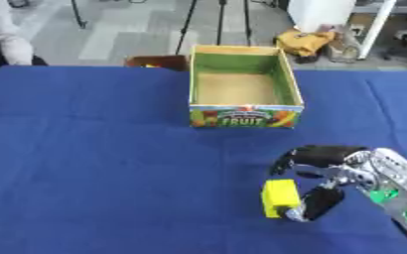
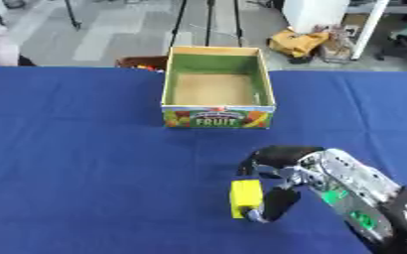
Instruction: Pick up objects on the table and place them in the box.
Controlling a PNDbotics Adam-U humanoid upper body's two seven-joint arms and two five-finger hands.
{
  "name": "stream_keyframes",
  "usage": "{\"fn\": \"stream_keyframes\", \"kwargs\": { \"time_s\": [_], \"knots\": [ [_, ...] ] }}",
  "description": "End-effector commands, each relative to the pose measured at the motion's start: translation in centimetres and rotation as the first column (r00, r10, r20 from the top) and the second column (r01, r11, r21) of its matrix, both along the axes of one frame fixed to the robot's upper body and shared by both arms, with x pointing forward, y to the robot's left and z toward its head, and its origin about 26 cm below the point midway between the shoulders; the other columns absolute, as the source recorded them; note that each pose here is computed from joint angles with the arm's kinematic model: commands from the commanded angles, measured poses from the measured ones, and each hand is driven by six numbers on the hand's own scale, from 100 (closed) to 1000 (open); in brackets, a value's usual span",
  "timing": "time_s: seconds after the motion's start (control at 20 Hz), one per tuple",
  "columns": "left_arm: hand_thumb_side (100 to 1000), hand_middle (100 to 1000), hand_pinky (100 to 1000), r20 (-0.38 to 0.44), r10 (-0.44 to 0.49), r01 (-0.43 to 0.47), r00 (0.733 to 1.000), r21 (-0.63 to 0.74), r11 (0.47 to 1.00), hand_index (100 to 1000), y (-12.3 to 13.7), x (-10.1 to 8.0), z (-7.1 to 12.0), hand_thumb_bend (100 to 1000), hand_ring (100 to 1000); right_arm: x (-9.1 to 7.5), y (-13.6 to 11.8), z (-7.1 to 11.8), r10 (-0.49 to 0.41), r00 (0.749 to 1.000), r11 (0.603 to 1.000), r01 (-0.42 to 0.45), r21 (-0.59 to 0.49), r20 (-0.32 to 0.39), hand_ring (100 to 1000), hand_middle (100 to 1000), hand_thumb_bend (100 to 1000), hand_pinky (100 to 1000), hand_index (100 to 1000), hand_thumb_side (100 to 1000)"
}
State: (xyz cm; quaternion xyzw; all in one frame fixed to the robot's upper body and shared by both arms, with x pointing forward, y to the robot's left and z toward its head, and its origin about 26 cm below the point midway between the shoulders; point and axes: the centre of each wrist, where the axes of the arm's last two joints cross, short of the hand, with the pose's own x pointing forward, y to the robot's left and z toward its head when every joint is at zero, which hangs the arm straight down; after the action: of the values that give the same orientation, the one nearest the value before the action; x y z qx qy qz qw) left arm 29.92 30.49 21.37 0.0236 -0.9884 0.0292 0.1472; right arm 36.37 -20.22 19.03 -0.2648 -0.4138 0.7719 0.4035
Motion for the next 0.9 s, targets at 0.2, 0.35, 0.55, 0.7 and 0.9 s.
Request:
{"fn": "stream_keyframes", "kwargs": {
  "time_s": [0.2, 0.35, 0.55, 0.7, 0.9],
  "knots": [
    [986, 851, 578, 0.030, -0.010, 0.009, 1.000, 0.016, 1.000, 950, -0.20, -0.21, 0.80, 100, 746, 0.48, -0.36, 0.43, -0.014, 1.000, 1.000, 0.014, -0.025, 0.011, 945, 798, 389, 900, 912, 479],
    [986, 850, 577, 0.030, -0.011, 0.010, 0.999, 0.016, 1.000, 949, -0.22, -0.20, 0.81, 100, 746, 0.70, -0.46, 0.12, -0.026, 1.000, 0.999, 0.026, -0.031, 0.008, 940, 761, 376, 897, 884, 473],
    [986, 850, 578, 0.030, -0.012, 0.011, 0.999, 0.017, 1.000, 950, -0.22, -0.20, 0.84, 100, 746, 0.82, -0.45, 0.10, -0.031, 0.999, 0.999, 0.031, -0.015, 0.016, 916, 650, 320, 883, 801, 474],
    [986, 850, 578, 0.031, -0.013, 0.012, 0.999, 0.018, 1.000, 950, -0.23, -0.19, 0.86, 100, 746, 0.78, -0.41, 0.24, -0.034, 0.999, 0.999, 0.033, 0.007, 0.028, 900, 600, 278, 875, 749, 472],
    [987, 851, 578, 0.030, -0.014, 0.014, 0.999, 0.018, 1.000, 950, -0.25, -0.19, 0.87, 100, 747, 0.68, -0.37, 0.43, -0.035, 0.999, 0.999, 0.034, 0.027, 0.039, 885, 555, 243, 866, 702, 453]
  ]
}}
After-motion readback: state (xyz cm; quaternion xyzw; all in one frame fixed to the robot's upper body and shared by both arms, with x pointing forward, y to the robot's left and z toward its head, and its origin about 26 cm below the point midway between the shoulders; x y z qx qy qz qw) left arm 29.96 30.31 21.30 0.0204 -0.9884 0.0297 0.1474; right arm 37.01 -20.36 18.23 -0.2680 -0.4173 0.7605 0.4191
